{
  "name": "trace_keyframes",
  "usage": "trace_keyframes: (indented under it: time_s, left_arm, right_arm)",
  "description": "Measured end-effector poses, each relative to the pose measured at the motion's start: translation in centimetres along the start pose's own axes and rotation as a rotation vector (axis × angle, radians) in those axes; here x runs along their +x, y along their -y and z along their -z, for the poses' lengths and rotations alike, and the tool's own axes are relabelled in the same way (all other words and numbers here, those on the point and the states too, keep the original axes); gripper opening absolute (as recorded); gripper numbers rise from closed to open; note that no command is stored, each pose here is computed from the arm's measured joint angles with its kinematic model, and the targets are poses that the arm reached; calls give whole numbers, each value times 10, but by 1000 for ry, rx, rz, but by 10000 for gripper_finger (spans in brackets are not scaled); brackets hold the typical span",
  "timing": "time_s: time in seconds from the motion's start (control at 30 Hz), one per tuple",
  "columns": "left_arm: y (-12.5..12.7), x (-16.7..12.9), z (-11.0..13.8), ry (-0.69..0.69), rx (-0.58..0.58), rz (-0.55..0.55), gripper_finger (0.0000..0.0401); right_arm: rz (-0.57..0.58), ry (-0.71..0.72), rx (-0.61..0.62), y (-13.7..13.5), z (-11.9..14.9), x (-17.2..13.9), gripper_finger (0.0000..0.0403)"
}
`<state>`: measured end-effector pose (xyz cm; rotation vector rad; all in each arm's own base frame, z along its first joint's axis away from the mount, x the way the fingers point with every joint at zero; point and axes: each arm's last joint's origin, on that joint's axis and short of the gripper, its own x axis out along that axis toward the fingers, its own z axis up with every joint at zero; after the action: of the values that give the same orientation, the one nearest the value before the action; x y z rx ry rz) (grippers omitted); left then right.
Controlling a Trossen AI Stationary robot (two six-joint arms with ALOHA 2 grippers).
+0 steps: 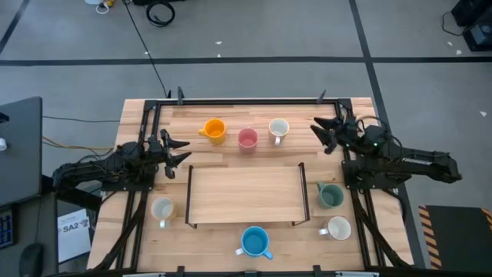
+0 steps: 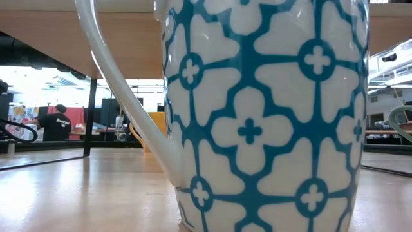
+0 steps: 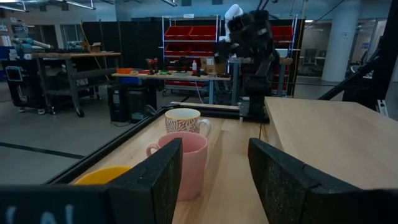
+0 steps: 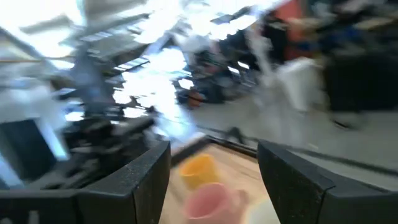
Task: Place coffee mugs
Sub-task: Put the orange patterned mug on the shelf
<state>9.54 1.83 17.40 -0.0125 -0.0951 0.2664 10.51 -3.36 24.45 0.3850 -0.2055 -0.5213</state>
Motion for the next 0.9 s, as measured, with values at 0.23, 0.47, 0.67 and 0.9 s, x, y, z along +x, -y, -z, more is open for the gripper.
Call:
trace_keyframes:
  time_s: [0.23, 0.47, 0.67, 0.9]
  left_arm:
    - [0, 0, 0, 0, 0, 0, 189]
    - [0, 0, 0, 0, 0, 1, 189]
    - [0, 0, 0, 0, 0, 0, 189]
    - [0, 0, 0, 0, 0, 0, 189]
  right_arm:
    - [262, -124, -2, -8, -27, 27, 245]
    - [367, -193, 14, -13, -42, 60, 245]
    - [463, -317, 23, -8, -41, 84, 245]
    - [463, -483, 86, 9, -25, 105, 245]
